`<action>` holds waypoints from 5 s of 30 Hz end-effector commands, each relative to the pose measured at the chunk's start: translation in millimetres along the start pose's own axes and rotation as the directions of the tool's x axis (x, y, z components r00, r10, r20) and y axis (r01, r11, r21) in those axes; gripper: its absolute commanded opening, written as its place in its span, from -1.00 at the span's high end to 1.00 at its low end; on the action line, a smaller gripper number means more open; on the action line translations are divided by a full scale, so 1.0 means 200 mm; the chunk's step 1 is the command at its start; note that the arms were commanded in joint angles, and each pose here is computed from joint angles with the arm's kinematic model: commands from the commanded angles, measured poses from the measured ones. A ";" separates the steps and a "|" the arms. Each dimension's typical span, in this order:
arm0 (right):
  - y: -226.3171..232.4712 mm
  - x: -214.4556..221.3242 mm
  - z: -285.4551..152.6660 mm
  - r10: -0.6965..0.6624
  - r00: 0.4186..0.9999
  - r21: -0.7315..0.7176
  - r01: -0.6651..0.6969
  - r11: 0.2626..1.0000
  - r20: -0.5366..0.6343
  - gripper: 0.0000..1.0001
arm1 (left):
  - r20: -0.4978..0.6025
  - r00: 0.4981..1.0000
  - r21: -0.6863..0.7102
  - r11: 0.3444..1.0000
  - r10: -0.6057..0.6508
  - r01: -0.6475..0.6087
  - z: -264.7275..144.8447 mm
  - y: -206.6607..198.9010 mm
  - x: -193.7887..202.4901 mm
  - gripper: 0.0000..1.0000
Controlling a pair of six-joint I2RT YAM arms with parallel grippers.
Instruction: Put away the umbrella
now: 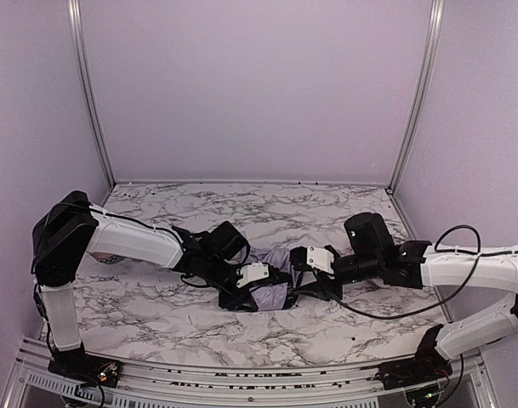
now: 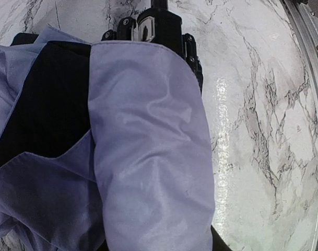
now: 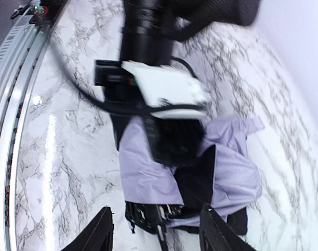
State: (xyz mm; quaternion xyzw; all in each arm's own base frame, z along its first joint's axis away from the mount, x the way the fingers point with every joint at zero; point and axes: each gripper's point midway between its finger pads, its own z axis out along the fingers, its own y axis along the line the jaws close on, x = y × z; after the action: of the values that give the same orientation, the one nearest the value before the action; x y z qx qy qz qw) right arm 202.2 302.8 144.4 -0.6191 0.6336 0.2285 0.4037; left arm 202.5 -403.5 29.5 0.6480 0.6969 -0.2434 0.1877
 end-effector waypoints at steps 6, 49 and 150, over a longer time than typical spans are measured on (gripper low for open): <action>0.13 -0.07 0.10 -0.494 0.869 0.258 0.477 0.840 0.002 -0.38 | -0.384 0.890 0.283 0.887 -0.245 0.366 0.06 -0.35 0.45 0.65; 0.35 0.45 0.44 -0.328 0.859 -0.177 0.279 0.944 -0.393 0.61 | 0.316 0.929 -0.210 0.941 -0.191 0.265 -0.47 0.19 0.06 -0.98; 0.09 0.18 0.39 -0.456 0.819 0.157 0.531 0.833 -0.348 -0.53 | -0.453 0.870 0.267 0.902 -0.195 0.341 0.11 -0.36 0.60 0.48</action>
State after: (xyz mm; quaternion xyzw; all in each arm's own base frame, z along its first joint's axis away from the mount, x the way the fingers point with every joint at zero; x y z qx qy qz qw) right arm 184.8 343.4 42.8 -0.7636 0.5133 -0.0368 0.3900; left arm 189.3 -401.7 23.0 0.6020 0.7233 -0.3255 0.0923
